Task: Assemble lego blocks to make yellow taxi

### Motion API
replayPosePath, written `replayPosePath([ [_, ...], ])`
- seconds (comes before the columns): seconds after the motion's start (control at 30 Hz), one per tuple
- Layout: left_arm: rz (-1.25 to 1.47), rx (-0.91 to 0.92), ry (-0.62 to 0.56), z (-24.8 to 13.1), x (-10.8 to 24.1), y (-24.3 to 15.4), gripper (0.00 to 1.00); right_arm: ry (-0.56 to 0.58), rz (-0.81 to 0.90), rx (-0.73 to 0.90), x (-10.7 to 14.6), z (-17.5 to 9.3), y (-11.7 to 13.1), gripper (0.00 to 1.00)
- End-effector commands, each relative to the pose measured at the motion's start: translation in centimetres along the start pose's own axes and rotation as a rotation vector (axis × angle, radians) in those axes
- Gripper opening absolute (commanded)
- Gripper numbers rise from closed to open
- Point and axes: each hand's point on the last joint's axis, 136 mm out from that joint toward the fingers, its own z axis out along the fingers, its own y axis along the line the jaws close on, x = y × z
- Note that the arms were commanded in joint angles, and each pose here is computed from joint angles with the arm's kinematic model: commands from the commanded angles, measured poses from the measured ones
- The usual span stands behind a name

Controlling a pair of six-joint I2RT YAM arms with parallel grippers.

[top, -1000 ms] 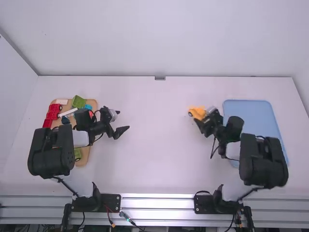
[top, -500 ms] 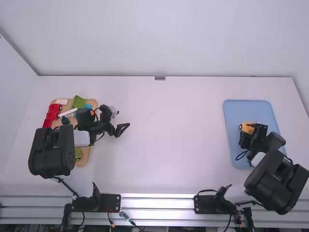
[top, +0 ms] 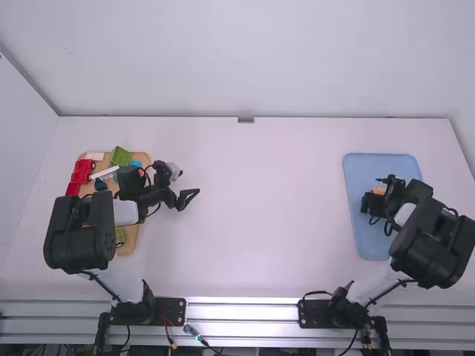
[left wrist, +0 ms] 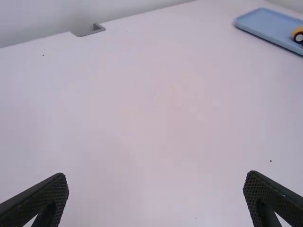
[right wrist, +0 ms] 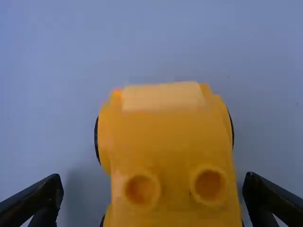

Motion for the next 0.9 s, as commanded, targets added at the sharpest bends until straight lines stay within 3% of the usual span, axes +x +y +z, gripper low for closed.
replayPosePath([
  [0.0,-0.062,-0.066,-0.003,0.1,-1.4,1.3,0.99,-0.009,0.035,0.124,-2.0,-1.4,-1.3,0.99],
  [0.17,-0.164,-0.167,0.036,1.2,-1.6,2.6,0.99,-0.029,0.016,0.246,-3.8,-4.2,-0.9,0.99],
  [0.33,-0.227,-0.297,0.119,2.6,-2.0,3.5,0.99,-0.066,0.077,0.468,-5.3,-9.3,-1.6,0.99],
  [0.4,-0.228,-0.329,0.156,2.9,-2.2,3.5,0.99,-0.084,0.074,0.484,-5.7,-10.5,-1.1,0.99],
  [0.53,-0.224,-0.396,0.258,2.9,-3.6,2.8,0.99,-0.138,0.021,0.386,-7.0,-12.2,2.4,0.99],
  [0.6,-0.262,-0.466,0.283,2.5,-4.9,2.5,0.99,-0.169,-0.019,0.287,-7.6,-13.0,5.3,0.99],
  [0.63,-0.275,-0.534,0.283,2.0,-5.9,2.5,0.99,-0.191,-0.051,0.214,-8.1,-13.4,7.5,0.99],
  [0.73,-0.252,-0.631,0.253,1.1,-7.7,1.9,0.99,-0.220,-0.109,0.118,-8.5,-13.8,11.0,0.99],
  [0.87,-0.174,-0.646,0.203,0.5,-10.2,-1.1,0.99,-0.247,-0.196,0.032,-8.6,-14.7,15.3,0.99],
])
